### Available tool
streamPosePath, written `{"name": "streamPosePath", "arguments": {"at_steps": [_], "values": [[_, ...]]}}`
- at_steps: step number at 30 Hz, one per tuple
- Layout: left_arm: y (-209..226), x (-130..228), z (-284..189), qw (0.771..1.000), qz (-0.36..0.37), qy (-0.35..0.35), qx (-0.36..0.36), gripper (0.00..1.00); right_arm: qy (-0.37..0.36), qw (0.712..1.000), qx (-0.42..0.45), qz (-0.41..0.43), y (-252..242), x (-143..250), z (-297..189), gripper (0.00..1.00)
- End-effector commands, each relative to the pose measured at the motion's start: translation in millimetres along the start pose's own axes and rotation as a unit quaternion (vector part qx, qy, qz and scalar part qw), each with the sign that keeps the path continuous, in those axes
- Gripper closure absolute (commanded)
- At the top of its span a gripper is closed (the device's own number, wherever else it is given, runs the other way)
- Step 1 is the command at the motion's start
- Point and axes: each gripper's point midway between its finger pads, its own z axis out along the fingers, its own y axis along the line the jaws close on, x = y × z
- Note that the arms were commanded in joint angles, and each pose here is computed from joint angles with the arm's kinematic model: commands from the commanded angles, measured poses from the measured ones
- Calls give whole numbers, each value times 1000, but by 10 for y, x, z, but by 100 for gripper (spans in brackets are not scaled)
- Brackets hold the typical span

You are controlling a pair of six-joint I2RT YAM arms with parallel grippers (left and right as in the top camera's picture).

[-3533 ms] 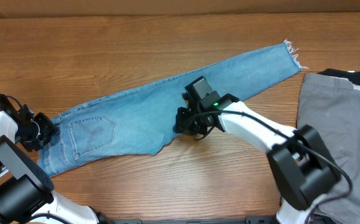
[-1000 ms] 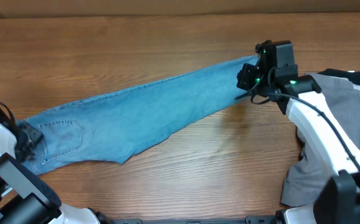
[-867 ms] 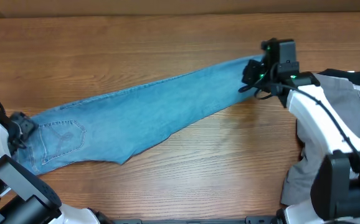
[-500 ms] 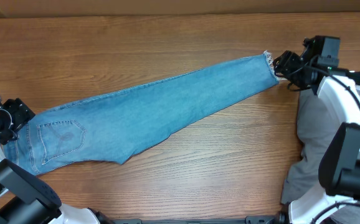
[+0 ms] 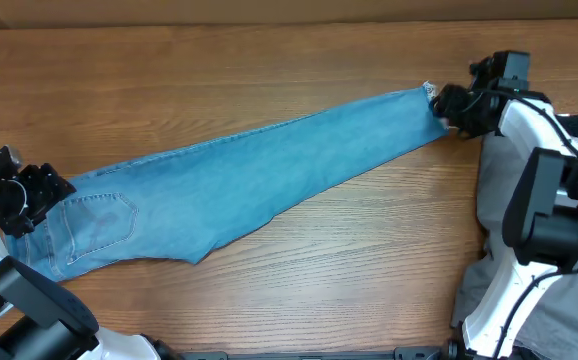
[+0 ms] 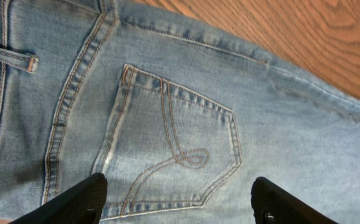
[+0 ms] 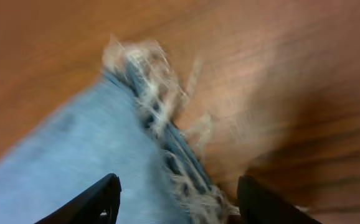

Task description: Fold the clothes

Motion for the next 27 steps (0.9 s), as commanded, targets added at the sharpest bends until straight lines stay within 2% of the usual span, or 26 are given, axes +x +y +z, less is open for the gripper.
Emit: {"name": "streamPosePath", "arguments": {"at_steps": [1,9,15,17,20,27], "values": [[-69,-56,-42,1000,19,-8,13,23,19,999,-13,-34,5,61,82,40],[-69,-47,-41,1000,19,-6,13,24,80,996,-17,-26,-52,378,173,61],[-68,-49,-41,1000,19,-6,13,23,88,993,-74,-34,122,410,144,67],[-68,-56,-41,1000,19,-8,13,23,85,992,-86,-34,157,391,137,81],[-68,-57,-41,1000,20,-8,13,23,76,993,-85,-33,133,330,116,95],[-71,-73,-60,1000,22,-10,12,25,14,996,-84,5,55,-157,-299,96]]}}
